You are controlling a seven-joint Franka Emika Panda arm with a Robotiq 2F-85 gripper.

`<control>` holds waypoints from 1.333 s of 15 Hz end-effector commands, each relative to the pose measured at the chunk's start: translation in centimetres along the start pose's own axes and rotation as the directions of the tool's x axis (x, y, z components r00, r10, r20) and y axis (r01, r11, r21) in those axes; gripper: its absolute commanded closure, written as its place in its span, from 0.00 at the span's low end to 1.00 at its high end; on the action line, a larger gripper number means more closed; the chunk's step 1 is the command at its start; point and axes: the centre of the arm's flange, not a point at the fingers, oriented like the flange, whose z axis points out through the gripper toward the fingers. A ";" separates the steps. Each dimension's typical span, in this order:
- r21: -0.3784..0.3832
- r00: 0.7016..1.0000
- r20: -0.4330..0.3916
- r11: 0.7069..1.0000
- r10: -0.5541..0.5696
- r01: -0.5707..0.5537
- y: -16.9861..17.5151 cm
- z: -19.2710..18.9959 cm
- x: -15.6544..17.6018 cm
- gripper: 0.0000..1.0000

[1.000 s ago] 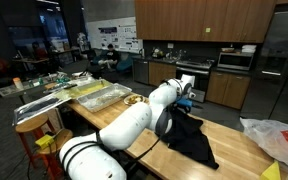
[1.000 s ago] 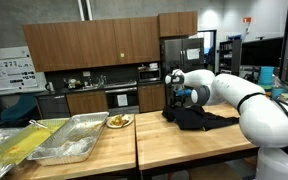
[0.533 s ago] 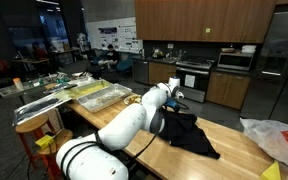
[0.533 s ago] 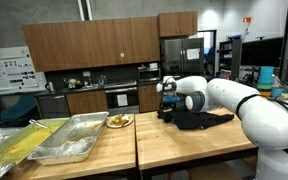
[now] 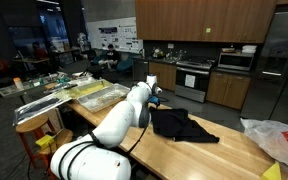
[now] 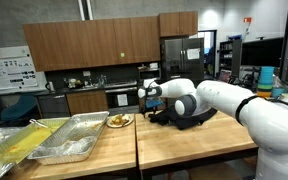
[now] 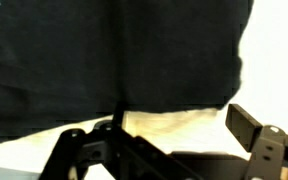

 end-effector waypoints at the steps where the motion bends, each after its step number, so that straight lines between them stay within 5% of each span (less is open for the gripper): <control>1: -0.017 0.993 -0.078 0.996 -0.091 0.090 -3.4 -2.3 -7.1 0.00; 5: 0.091 0.967 -0.256 0.996 0.017 0.007 -2.4 -4.7 -5.3 0.00; 10: 0.195 0.898 -0.349 0.958 0.270 -0.212 4.0 -6.4 -2.7 0.00; 15: 0.301 0.762 -0.465 0.890 0.450 -0.342 11.3 -8.3 -2.1 0.00; 20: 0.316 0.654 -0.624 0.904 0.428 -0.289 15.5 -10.8 -2.2 0.00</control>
